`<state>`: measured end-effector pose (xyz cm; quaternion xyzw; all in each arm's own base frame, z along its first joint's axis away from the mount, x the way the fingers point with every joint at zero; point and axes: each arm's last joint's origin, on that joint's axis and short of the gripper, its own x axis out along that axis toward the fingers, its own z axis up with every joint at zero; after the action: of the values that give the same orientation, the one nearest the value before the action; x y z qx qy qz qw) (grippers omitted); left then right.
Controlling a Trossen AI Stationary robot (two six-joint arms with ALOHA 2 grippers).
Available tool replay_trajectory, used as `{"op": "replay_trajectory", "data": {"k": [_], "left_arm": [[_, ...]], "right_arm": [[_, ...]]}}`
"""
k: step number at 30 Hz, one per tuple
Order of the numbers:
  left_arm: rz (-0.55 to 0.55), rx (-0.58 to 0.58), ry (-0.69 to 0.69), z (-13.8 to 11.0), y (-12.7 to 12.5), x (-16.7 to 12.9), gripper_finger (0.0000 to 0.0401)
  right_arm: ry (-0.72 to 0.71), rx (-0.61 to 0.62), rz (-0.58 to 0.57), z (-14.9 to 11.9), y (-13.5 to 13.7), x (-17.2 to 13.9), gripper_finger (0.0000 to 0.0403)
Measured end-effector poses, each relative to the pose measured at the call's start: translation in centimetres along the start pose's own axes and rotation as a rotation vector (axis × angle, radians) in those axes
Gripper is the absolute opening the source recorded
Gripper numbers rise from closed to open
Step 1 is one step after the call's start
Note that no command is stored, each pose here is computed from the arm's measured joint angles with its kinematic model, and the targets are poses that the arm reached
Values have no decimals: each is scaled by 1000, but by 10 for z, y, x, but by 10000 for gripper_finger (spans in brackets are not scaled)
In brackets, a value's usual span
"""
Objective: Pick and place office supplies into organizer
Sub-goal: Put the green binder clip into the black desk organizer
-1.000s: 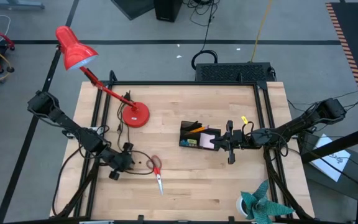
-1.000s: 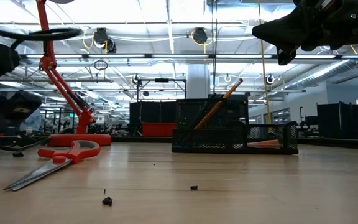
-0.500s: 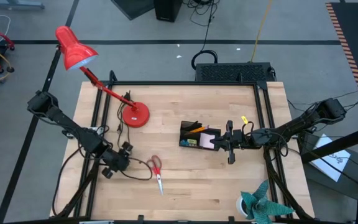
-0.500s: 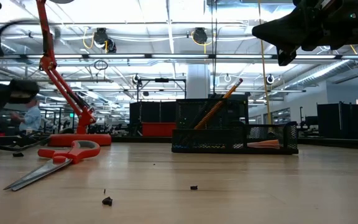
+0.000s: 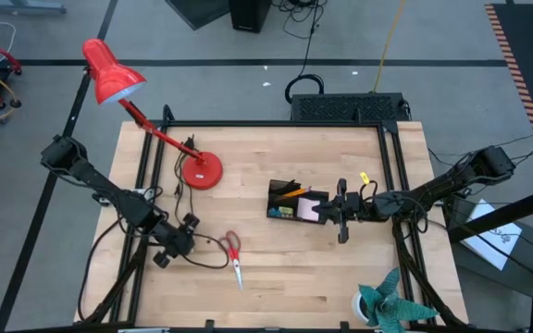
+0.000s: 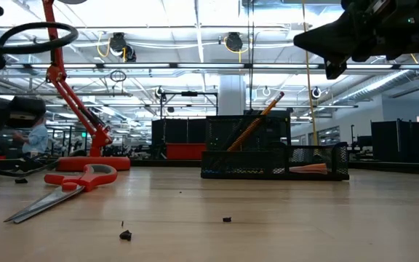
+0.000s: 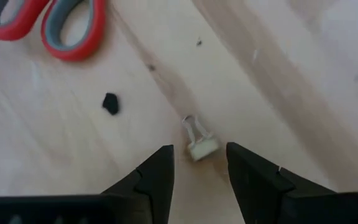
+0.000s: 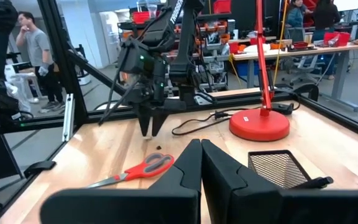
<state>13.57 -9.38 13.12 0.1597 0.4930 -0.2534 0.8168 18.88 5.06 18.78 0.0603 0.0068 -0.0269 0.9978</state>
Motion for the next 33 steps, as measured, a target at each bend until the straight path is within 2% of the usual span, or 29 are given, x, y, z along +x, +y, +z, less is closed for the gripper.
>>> {"op": "replay_trajectory", "data": {"k": [6, 10, 18, 29, 33], "left_arm": [[-14, -141, -47, 3, 0, 1, 154], [15, -163, -27, 2, 0, 2, 154], [27, -340, 30, 2, -2, 18, 154], [23, -365, 49, 1, -4, 22, 154], [23, -419, 50, 1, -4, 22, 154]], "right_arm": [[2, -1, 1, 0, 0, 0, 0], [2, -1, 1, 0, 0, 0, 0], [2, 17, 2, 0, 0, 0, 0], [3, 17, 3, 0, 0, 0, 0], [3, 17, 3, 0, 0, 0, 0]]}}
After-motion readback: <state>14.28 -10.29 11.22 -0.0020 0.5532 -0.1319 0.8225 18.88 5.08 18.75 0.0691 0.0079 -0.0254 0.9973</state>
